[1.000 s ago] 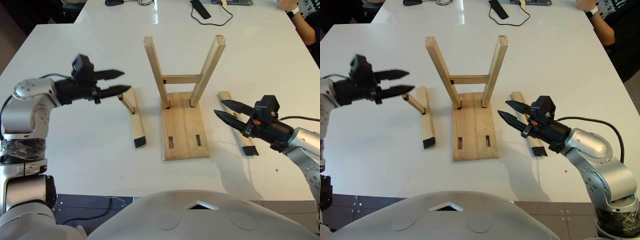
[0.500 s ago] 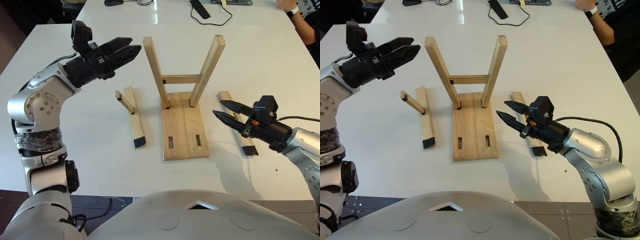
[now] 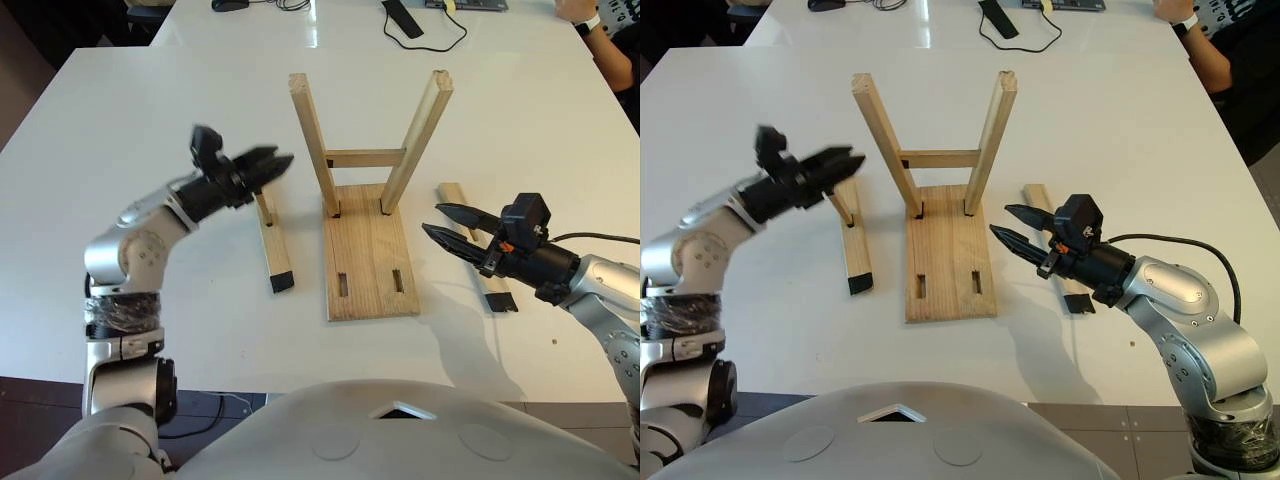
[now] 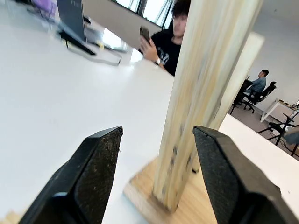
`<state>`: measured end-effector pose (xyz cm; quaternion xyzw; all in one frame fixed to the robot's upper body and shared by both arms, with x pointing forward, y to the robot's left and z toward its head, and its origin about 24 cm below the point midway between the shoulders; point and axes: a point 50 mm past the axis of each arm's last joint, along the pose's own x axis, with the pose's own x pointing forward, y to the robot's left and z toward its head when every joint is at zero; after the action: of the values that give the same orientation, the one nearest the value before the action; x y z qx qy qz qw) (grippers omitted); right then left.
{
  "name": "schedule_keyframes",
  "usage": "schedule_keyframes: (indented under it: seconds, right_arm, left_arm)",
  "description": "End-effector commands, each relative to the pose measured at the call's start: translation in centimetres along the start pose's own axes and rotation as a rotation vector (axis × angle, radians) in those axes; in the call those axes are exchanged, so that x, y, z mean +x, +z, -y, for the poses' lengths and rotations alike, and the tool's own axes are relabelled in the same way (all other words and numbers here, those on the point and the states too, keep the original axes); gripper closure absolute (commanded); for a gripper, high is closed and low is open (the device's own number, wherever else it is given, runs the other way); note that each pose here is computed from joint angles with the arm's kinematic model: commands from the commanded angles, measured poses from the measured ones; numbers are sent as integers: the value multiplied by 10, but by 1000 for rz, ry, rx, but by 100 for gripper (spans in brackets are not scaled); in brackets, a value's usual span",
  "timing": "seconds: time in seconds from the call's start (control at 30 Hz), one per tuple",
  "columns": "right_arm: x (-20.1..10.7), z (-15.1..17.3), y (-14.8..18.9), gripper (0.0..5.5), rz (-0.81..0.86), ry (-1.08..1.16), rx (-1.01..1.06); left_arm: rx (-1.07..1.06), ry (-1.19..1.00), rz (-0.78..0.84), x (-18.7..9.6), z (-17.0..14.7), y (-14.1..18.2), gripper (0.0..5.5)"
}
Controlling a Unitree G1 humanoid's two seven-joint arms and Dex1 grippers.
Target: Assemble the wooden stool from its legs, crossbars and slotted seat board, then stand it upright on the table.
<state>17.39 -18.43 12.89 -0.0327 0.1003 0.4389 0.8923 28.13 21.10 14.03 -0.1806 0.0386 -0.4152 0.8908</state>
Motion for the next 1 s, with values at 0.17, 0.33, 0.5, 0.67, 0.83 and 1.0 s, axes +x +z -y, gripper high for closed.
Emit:
schedule_keyframes:
  seconds: [0.17, 0.33, 0.5, 0.67, 0.83, 1.0]
  right_arm:
    - [2, -3, -2, 359, -3, -7, -1]
    - [2, -3, -2, 359, -2, -6, -2]
    - [2, -3, -1, 359, -3, -5, -4]
    - [2, -2, -1, 359, -3, -3, -5]
    - [1, -3, -1, 359, -3, -5, -4]
    - [3, -5, -4, 359, -9, -5, 2]
  left_arm:
    - [53, -32, 107, 3, 6, 53, 270]
    - [43, -40, 94, 9, 12, 45, 270]
    - [37, -44, 109, 12, 16, 46, 270]
    - [32, -36, 99, 14, 19, 36, 270]
    - [30, -46, 118, 15, 24, 38, 270]
    - [-42, 28, -8, 6, 9, -25, 270]
